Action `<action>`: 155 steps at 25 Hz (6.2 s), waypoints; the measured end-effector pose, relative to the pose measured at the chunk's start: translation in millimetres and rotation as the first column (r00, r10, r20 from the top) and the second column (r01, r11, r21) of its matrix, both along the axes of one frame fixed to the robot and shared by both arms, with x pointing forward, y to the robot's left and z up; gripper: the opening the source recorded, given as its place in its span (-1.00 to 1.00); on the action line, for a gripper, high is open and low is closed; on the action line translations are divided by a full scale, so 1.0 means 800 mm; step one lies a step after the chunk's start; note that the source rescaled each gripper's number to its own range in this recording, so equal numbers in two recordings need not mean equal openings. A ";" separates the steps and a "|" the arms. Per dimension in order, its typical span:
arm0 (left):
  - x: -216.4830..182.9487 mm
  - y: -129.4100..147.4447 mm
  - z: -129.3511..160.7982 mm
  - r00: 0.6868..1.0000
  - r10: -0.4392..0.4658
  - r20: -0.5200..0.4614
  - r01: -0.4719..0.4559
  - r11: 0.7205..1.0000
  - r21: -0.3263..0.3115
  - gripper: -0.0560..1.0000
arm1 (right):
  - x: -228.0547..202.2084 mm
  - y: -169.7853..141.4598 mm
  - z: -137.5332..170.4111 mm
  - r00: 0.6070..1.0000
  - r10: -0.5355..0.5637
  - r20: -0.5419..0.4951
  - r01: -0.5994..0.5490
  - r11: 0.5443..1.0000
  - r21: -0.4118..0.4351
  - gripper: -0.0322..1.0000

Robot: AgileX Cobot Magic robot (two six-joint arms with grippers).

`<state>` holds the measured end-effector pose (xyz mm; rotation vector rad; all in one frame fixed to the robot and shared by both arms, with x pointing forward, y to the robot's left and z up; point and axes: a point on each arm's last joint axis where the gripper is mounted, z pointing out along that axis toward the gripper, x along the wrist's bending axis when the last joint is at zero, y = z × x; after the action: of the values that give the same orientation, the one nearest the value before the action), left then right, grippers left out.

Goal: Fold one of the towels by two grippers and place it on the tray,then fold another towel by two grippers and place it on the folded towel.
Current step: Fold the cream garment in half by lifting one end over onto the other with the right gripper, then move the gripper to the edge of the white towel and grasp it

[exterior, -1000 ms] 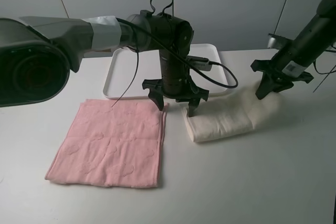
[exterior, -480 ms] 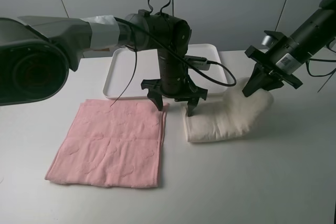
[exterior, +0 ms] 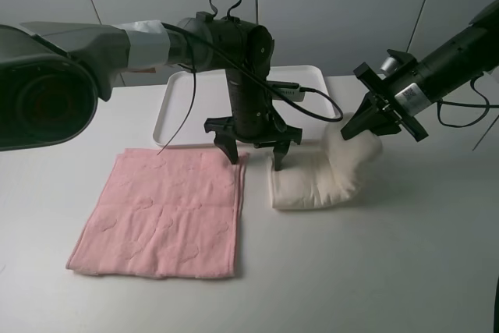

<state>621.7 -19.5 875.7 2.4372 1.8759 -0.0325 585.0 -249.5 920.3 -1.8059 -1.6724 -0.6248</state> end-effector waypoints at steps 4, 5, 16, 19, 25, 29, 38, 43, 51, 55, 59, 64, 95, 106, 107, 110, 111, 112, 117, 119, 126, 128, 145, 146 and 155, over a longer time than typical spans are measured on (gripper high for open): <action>0.003 0.003 0.000 1.000 0.003 -0.002 -0.003 1.000 -0.003 0.97 | -0.006 0.002 -0.012 0.998 -0.065 0.009 0.065 0.998 0.024 -0.82; 0.003 0.004 0.000 1.000 0.001 -0.002 -0.001 1.000 -0.003 0.97 | -0.008 0.004 -0.016 0.997 -0.075 0.011 0.075 0.997 0.029 -0.82; 0.004 0.005 0.000 1.000 0.002 -0.004 -0.002 1.000 -0.006 0.97 | -0.020 0.032 -0.031 0.985 -0.159 0.067 0.149 0.979 0.139 -0.82; 0.004 0.005 0.000 1.000 0.000 -0.004 0.000 1.000 -0.006 0.97 | -0.020 0.041 -0.031 0.985 -0.155 0.080 0.143 0.979 0.143 -0.82; 0.004 0.005 0.000 1.000 -0.006 -0.003 0.006 1.000 -0.005 0.97 | -0.018 0.043 -0.034 0.978 -0.179 0.107 0.165 0.978 0.126 -0.82; 0.004 0.005 0.000 1.000 -0.004 -0.006 0.004 1.000 -0.009 0.97 | -0.019 0.042 -0.035 0.978 -0.173 0.115 0.159 0.980 0.122 -0.82; 0.009 0.011 0.000 1.000 0.009 -0.020 -0.009 1.000 -0.027 0.97 | -0.029 0.042 -0.044 0.972 -0.210 0.106 0.195 0.971 0.137 -0.82; 0.010 0.012 0.000 1.000 0.002 -0.023 -0.003 0.999 -0.032 0.97 | -0.037 0.042 -0.050 0.970 -0.216 0.108 0.200 0.970 0.139 -0.82; 0.010 0.012 0.000 1.000 0.001 -0.025 -0.001 0.999 -0.035 0.97 | -0.037 0.064 -0.052 0.966 -0.216 0.141 0.200 0.972 0.123 -0.82; 0.010 0.012 0.000 1.000 0.000 -0.026 0.000 0.999 -0.034 0.97 | -0.037 0.069 -0.054 0.964 -0.220 0.152 0.206 0.973 0.105 -0.82; 0.010 0.012 0.000 1.000 -0.002 -0.025 0.001 0.999 -0.034 0.97 | -0.036 0.071 -0.054 0.961 -0.231 0.155 0.216 0.971 0.104 -0.82; 0.010 0.012 0.000 1.000 -0.002 -0.025 0.001 0.999 -0.034 0.97 | -0.038 0.078 -0.054 0.964 -0.213 0.157 0.199 0.975 0.102 -0.82; 0.080 0.041 0.099 0.987 0.007 0.160 0.028 0.977 -0.213 0.97 | -0.043 0.087 -0.046 0.972 -0.154 0.175 0.121 0.975 0.188 0.18; 0.079 0.041 0.133 0.964 -0.093 0.247 0.150 0.963 -0.222 0.97 | -0.046 0.089 -0.032 0.969 -0.105 0.225 0.058 0.976 0.208 0.54; 0.078 0.041 0.140 0.960 -0.105 0.260 0.165 0.961 -0.222 0.97 | -0.046 0.089 -0.025 0.964 -0.103 0.244 0.052 0.977 0.206 0.54; 0.075 0.043 0.158 0.947 -0.134 0.293 0.203 0.954 -0.221 0.97 | -0.042 0.074 -0.004 0.950 -0.135 0.281 0.083 0.978 0.191 0.54; 0.074 0.044 0.165 0.941 -0.145 0.307 0.218 0.951 -0.220 0.97 | -0.040 0.066 0.003 0.947 -0.140 0.288 0.091 0.980 0.179 0.54; 0.073 0.045 0.171 0.937 -0.150 0.315 0.226 0.949 -0.220 0.97 | -0.037 0.058 0.007 0.948 -0.136 0.288 0.093 0.983 0.160 0.54; 0.067 0.050 0.199 0.913 -0.180 0.365 0.268 0.941 -0.206 0.97 | -0.031 0.028 0.005 0.963 -0.077 0.259 0.075 0.997 0.018 0.54; 0.063 0.053 0.200 0.909 -0.206 0.363 0.288 0.939 -0.187 0.97 | -0.030 0.024 0.004 0.964 -0.049 0.261 0.056 0.998 -0.020 0.54; 0.040 0.071 0.192 0.918 -0.270 0.290 0.314 0.942 -0.118 0.97 | -0.020 0.022 -0.025 0.982 -0.022 0.189 0.031 0.998 -0.049 0.54; 0.031 0.081 0.197 0.916 -0.285 0.283 0.319 0.945 -0.079 0.97 | -0.018 0.021 -0.035 0.986 -0.014 0.169 0.023 0.998 -0.052 0.54; -0.067 0.146 0.195 0.926 -0.311 0.213 0.322 0.947 -0.017 0.97 | -0.017 0.037 -0.072 0.992 0.056 0.114 -0.050 0.998 -0.049 0.51; -0.071 0.148 0.192 0.927 -0.311 0.209 0.322 0.947 -0.016 0.97 | -0.018 0.040 -0.074 0.992 0.061 0.113 -0.056 0.997 -0.051 0.51; -0.084 0.156 0.197 0.926 -0.305 0.224 0.319 0.947 -0.028 0.97 | -0.014 0.043 -0.086 0.991 0.051 0.122 -0.041 0.996 -0.085 0.15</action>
<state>554.3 105.2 1033.5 2.5498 1.3652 0.1496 573.8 -214.9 851.6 -1.8121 -1.8418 -0.6692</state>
